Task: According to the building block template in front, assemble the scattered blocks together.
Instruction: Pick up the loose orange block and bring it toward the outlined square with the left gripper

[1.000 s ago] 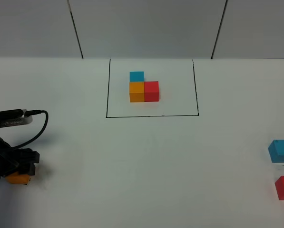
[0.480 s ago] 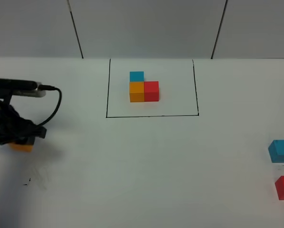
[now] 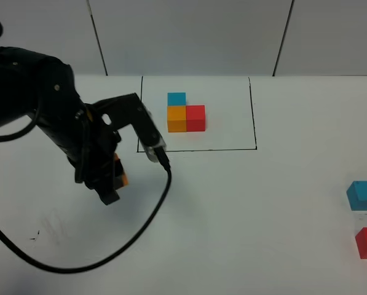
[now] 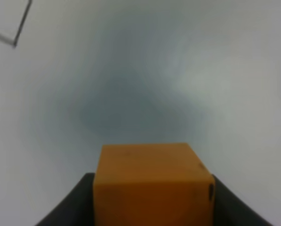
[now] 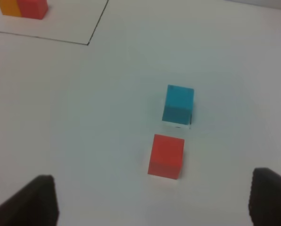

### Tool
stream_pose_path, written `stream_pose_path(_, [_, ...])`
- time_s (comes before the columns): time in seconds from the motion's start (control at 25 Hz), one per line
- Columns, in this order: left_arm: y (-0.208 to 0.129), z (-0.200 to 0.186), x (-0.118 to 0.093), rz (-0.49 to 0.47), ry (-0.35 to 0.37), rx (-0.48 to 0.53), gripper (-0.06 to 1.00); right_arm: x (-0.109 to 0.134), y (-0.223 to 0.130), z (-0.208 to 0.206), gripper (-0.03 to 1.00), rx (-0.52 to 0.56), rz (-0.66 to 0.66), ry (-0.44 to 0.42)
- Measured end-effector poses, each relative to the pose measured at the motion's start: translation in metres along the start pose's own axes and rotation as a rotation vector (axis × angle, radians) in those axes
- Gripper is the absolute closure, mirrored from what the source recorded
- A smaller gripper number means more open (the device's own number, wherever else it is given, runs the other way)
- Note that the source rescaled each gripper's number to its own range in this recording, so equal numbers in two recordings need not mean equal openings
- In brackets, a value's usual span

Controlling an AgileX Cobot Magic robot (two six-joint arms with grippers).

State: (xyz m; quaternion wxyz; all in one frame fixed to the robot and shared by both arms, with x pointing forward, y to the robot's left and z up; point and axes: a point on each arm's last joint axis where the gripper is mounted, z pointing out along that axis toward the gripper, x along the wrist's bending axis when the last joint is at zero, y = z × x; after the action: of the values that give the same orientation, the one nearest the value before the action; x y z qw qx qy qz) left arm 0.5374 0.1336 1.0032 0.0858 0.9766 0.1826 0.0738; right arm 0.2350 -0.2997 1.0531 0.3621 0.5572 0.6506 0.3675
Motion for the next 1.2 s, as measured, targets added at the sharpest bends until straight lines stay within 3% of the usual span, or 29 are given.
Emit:
stream_pose_path(0.32, [0.05, 0.037, -0.048, 0.246, -0.007, -0.057, 0.93, 0.0, 0.0, 0.0, 0.29, 0.0, 0.0, 0.0])
stream_pose_path(0.52, [0.062, 0.071, -0.066, 0.315, -0.038, -0.032, 0.93, 0.0, 0.0, 0.0, 0.29, 0.0, 0.0, 0.0])
stream_pose_path(0.84, [0.065, 0.102, -0.069, 0.33, -0.043, -0.023, 0.93, 0.0, 0.0, 0.0, 0.29, 0.0, 0.0, 0.0])
stream_pose_path(1.2, [0.066, 0.106, -0.069, 0.393, -0.034, -0.033, 0.93, 0.0, 0.0, 0.0, 0.29, 0.0, 0.0, 0.0])
